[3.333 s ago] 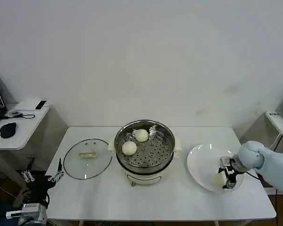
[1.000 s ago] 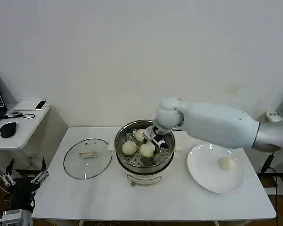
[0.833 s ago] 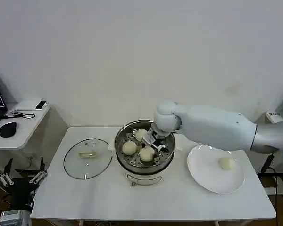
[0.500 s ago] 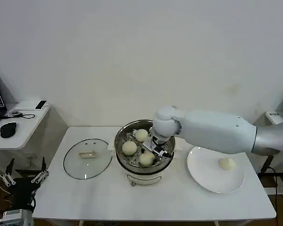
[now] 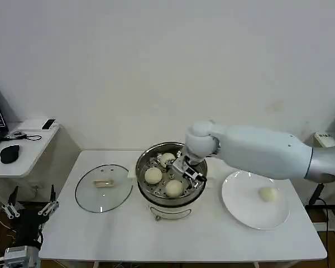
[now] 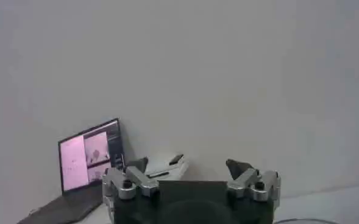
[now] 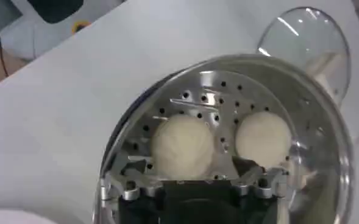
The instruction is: Take steamed baozi put them in steamer then cover it.
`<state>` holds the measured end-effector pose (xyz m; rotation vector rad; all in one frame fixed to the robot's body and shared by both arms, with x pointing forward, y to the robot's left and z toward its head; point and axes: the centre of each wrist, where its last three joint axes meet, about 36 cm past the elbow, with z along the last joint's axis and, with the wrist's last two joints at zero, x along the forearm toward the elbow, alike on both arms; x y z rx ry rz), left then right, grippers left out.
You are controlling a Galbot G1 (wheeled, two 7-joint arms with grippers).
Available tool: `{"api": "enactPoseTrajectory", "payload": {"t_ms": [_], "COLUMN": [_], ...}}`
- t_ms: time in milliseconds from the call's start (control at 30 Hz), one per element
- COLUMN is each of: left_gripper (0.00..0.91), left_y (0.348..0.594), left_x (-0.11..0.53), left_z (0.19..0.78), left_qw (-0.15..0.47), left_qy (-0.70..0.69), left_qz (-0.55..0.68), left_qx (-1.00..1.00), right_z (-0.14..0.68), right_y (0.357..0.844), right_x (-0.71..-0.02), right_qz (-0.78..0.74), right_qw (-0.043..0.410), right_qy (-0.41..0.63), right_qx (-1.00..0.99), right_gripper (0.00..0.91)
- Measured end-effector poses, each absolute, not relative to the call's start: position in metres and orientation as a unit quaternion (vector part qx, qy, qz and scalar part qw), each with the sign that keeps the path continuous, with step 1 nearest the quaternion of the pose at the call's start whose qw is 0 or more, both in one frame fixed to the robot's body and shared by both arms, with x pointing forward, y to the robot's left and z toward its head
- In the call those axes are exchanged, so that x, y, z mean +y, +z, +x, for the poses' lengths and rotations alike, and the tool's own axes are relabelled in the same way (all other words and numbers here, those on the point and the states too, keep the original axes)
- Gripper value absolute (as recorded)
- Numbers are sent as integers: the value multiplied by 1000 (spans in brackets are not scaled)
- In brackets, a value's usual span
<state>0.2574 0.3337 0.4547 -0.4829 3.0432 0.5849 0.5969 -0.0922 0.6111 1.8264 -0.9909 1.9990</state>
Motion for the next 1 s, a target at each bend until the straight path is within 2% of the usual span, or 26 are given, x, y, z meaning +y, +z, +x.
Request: {"api": "enactPoseTrajectory", "payload": {"t_ms": [467,733,1000], "left_gripper": [907,907,907], "left_y": [455,456,458], "left_x": [329,325,318], "left_z": [266,271,273], "left_qw": [10,16,22], "left_qy": [185,183,179], "left_qz": [-141,-129,-115], "left_qx": [973,974,977], "right_z": [629,622,600], "right_y": [652,655,623], "right_x": [-170,-256,-356], "right_qz": [547,493,446], "right_qw": [163,223,294], "right_qy": [667,649,620], "right_qx": [-480,-535,-575], "right_gripper": [907,907,907]}}
